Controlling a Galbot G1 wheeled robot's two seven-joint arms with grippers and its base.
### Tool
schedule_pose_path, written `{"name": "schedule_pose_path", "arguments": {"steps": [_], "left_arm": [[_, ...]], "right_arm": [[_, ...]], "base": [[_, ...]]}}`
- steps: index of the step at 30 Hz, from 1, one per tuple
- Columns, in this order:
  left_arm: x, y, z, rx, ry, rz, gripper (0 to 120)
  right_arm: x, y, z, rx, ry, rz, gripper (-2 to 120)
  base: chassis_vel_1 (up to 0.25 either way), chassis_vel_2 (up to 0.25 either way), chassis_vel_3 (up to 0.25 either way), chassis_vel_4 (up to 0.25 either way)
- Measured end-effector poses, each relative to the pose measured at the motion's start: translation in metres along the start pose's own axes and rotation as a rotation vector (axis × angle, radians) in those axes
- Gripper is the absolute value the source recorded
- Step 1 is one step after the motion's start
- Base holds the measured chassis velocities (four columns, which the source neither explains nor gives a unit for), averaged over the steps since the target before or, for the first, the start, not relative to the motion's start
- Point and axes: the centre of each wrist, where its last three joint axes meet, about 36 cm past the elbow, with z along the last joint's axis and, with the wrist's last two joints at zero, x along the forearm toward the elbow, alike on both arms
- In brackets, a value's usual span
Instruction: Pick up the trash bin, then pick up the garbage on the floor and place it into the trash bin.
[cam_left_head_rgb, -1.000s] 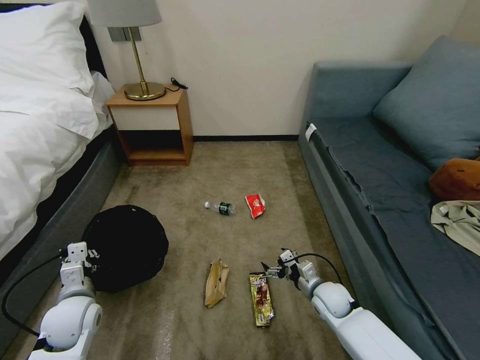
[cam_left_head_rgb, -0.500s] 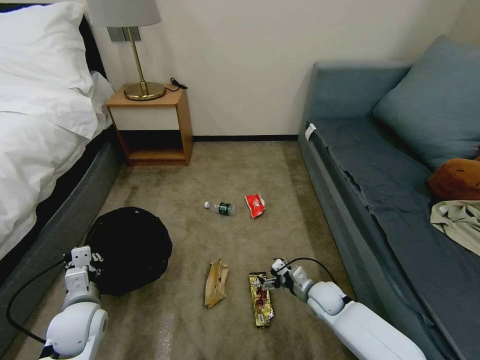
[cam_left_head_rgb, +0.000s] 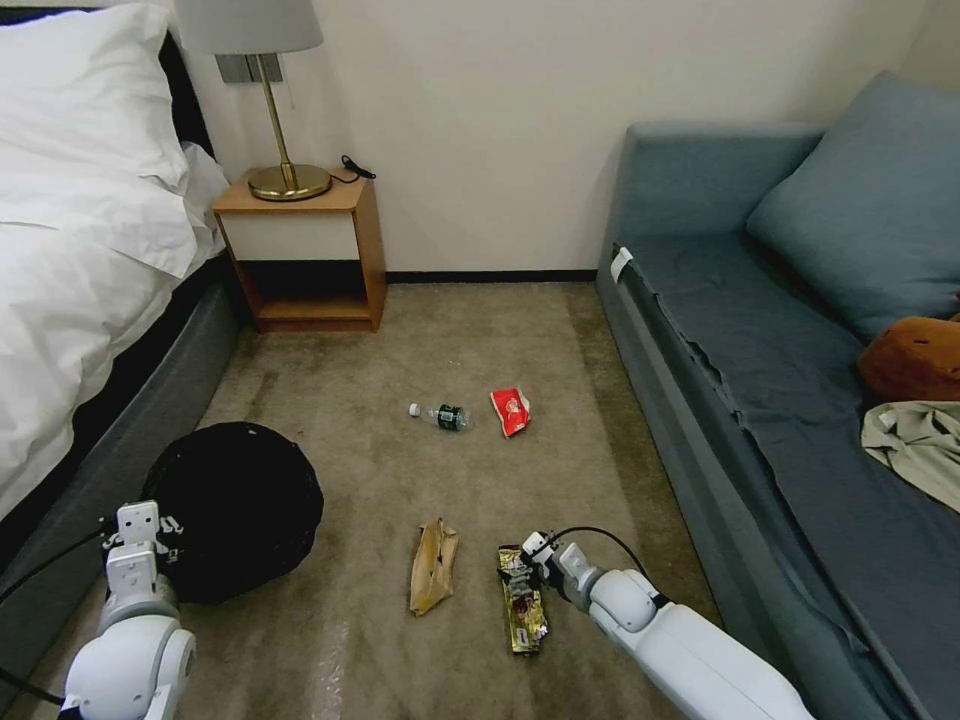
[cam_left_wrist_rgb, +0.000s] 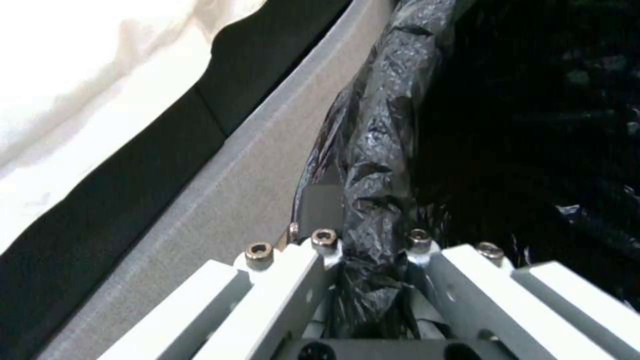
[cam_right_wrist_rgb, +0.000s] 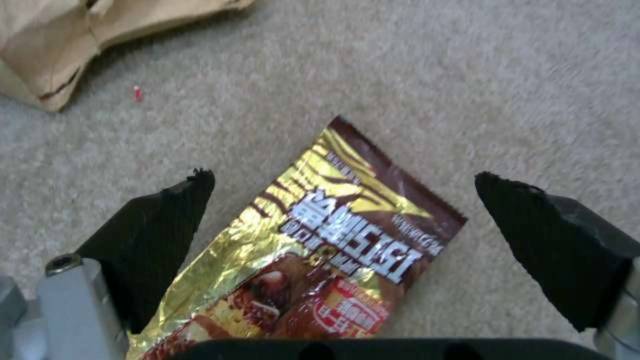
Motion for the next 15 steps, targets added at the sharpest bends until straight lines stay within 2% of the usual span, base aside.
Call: {"name": "schedule_pose_path", "arguments": {"steps": [15], "left_arm": [[0.003,-0.005,0.008,0.010,0.009,0.017,2]], "right_arm": [[-0.007,0.005,0.024,0.006,0.035,-0.002,98]], "base": [[0.000,0.000,0.000,0.000]]}}
